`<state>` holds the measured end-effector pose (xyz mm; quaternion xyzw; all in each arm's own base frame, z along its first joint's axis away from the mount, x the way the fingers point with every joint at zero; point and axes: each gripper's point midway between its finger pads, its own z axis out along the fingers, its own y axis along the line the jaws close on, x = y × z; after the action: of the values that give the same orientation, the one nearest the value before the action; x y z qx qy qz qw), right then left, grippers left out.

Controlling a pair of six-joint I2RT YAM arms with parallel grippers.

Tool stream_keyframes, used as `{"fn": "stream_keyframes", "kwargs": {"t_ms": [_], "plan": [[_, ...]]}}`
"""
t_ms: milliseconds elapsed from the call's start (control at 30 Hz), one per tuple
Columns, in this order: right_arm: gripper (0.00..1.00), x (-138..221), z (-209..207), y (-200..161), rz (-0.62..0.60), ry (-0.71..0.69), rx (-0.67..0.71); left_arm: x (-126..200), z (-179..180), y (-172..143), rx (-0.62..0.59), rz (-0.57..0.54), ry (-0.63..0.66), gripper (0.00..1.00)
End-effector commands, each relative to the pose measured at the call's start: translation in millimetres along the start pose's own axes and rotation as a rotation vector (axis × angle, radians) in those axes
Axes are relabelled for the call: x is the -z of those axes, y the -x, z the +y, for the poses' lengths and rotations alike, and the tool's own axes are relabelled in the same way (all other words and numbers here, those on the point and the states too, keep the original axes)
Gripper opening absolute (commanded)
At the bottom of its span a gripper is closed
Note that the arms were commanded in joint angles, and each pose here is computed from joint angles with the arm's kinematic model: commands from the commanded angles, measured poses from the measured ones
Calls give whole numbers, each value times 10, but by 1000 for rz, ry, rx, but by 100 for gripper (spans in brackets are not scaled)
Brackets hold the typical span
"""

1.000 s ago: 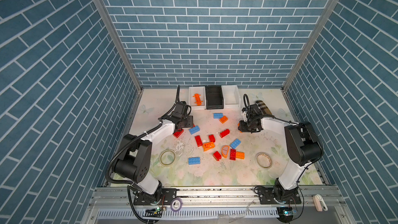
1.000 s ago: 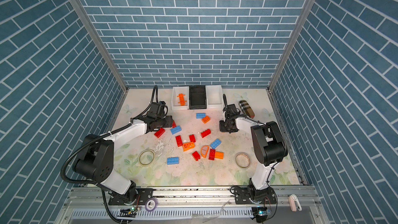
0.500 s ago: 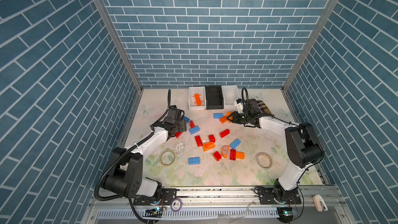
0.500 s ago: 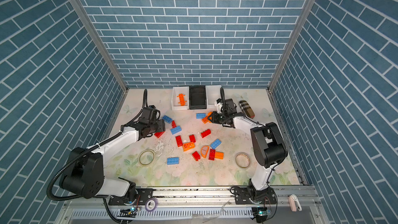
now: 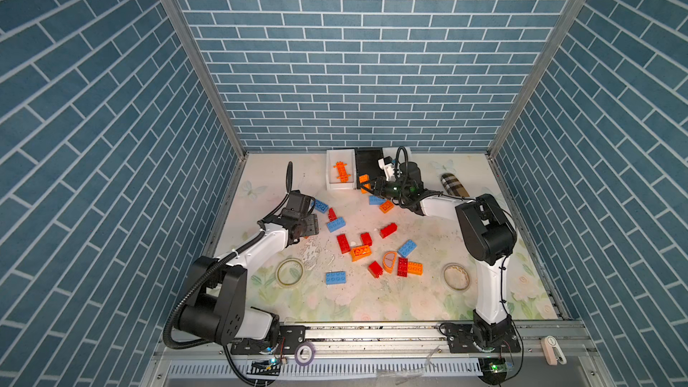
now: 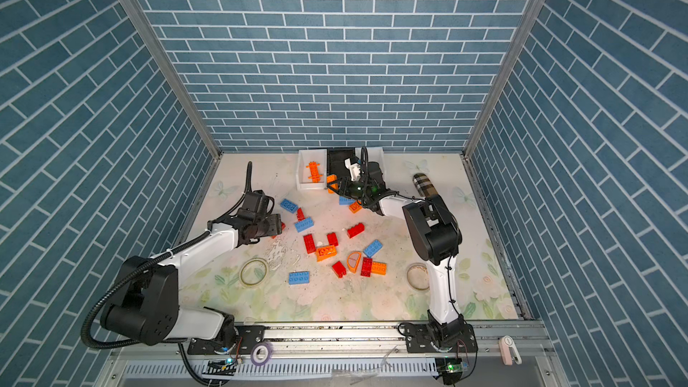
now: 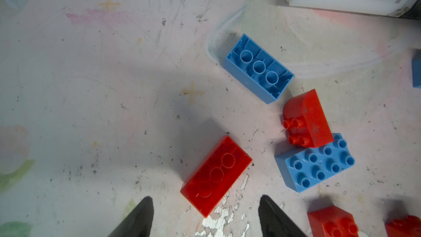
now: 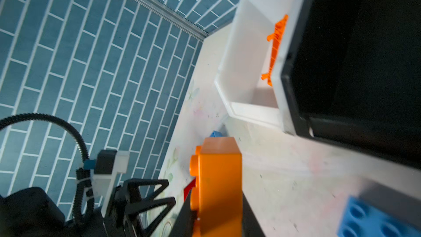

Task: Sort the legos into containers by color
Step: Place the lego in the container.

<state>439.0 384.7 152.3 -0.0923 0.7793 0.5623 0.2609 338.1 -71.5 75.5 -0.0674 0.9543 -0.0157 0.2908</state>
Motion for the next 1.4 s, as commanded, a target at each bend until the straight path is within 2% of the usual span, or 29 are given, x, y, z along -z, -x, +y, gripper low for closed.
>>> {"fn": "stream_keyframes", "kwargs": {"t_ms": [0,367,533,833,1000,1133,1233,1367], "plan": [[0,-154,257,233,-52,106,-4,-46,77,-64,-11,24,32,75],[2,-567,-129,505,-105,50,-52,-99,68,-86,-51,43,40,76],[3,-704,-197,617,-104,13,-26,-136,59,-114,-64,57,44,76],[16,-846,-478,654,-80,-98,-45,-224,3,-129,-88,82,44,76],[31,-872,-531,695,-69,-141,-34,-304,-23,-124,-101,111,48,72],[39,-878,-505,716,-61,-148,-15,-371,-46,-142,-109,129,44,70],[50,-862,-463,739,-61,-154,6,-418,-64,-168,-113,144,39,68],[55,-820,-333,771,-57,-154,48,-474,-66,-199,-113,161,42,65]]}}
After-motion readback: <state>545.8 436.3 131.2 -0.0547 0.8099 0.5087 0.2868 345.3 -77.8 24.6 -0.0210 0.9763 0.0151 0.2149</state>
